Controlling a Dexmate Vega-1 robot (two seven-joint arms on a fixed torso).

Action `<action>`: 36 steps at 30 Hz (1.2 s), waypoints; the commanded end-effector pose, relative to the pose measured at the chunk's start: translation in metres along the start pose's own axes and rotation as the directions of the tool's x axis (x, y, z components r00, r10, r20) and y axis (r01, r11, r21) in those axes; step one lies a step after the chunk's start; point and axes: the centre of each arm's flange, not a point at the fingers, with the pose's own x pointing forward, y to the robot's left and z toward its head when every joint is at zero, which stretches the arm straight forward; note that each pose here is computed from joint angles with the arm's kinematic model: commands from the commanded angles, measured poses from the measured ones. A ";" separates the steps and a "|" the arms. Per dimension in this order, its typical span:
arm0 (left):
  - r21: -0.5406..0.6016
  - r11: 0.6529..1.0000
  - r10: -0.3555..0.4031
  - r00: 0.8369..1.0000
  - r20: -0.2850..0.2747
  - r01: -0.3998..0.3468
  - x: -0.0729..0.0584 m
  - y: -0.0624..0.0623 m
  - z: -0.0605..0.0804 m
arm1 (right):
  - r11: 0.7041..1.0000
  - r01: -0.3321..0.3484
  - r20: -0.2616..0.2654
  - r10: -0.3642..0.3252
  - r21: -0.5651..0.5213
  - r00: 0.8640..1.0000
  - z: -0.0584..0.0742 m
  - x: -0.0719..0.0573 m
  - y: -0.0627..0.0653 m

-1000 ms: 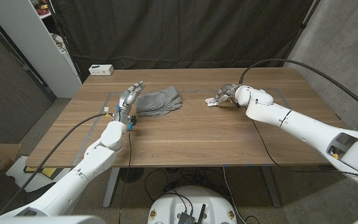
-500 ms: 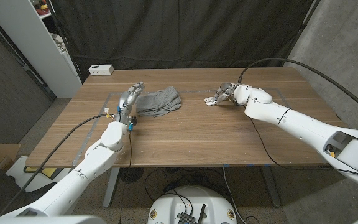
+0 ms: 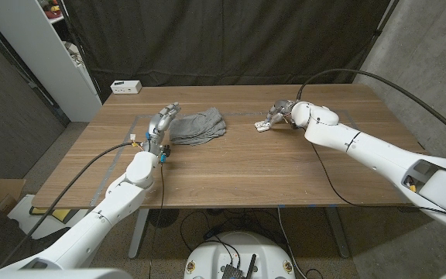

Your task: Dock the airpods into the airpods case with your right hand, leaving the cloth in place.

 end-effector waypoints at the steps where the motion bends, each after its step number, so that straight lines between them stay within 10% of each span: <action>1: 0.000 1.000 0.007 1.000 -0.006 -0.007 -0.002 0.004 0.000 | 0.999 -0.045 -0.004 0.045 -0.004 0.999 -0.001 0.009 0.006; 36: -0.013 1.000 -0.002 1.000 -0.014 0.002 0.000 -0.002 -0.005 | 0.998 -0.034 0.014 0.033 0.053 0.999 -0.001 0.010 0.003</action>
